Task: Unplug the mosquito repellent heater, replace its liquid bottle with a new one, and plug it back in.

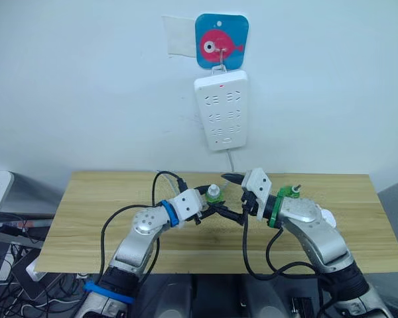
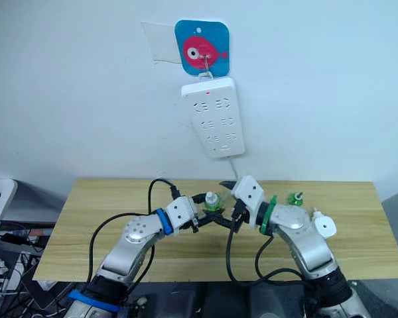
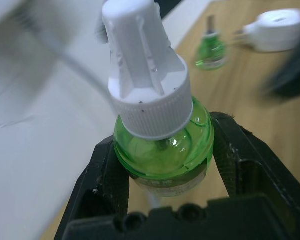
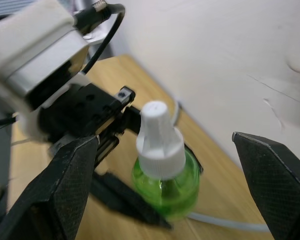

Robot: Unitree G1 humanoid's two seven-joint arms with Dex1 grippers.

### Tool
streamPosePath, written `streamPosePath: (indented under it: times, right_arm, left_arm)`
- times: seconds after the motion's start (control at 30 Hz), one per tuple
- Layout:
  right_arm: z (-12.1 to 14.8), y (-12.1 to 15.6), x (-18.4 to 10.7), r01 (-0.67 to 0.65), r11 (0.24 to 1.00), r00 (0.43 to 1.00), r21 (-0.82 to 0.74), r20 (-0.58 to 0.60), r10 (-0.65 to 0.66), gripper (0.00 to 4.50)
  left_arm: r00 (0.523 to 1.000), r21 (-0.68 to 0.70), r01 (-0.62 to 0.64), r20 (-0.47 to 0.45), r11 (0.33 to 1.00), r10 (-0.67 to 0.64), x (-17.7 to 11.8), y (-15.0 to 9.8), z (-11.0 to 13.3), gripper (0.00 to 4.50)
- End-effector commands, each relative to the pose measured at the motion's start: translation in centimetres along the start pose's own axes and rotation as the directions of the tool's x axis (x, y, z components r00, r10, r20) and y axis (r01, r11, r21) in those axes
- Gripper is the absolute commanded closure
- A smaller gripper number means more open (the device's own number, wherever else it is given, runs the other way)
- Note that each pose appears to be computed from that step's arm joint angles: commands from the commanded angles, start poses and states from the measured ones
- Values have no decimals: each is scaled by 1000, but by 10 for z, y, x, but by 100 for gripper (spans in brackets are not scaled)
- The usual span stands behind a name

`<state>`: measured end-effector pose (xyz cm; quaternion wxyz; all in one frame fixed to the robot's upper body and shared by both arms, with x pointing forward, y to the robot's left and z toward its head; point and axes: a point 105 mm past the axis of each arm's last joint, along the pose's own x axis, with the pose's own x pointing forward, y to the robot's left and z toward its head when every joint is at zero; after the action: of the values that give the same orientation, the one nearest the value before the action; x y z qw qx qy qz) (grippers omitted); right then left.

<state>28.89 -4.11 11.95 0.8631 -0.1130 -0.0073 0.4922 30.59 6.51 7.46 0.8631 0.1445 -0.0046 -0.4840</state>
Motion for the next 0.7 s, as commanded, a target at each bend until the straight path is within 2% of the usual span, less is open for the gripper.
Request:
streamPosePath:
  times: [0.03, 0.2, 0.33, 0.5, 0.57, 0.7]
  right_arm:
    - [8, 1, 0, 50, 999, 998, -16, 28, -50, 0]
    - [4, 2, -1, 79, 997, 997, 5, 20, -79, 0]
    - [1, 3, -3, 75, 997, 997, 19, 21, -75, 92]
    - [6, 0, -2, 77, 996, 996, 32, 49, -79, 284]
    - [4, 2, -3, 64, 998, 997, 25, 42, -65, 336]
    - [7, 10, -6, -9, 1000, 998, 6, 56, 9, 339]
  left_arm:
    - [998, 8, 15, 61, 1000, -16, 8, -1, 12, 226]
    - [997, 3, 23, 76, 1000, -24, 10, 1, 14, 226]
    - [996, 6, 37, 78, 999, -37, 10, 3, 16, 226]
    - [996, 9, 67, 62, 998, -67, 10, 0, 13, 226]
    - [995, 10, 80, 55, 997, -80, 9, -3, 11, 226]
    - [992, 23, 123, 31, 992, -124, 5, -9, 5, 226]
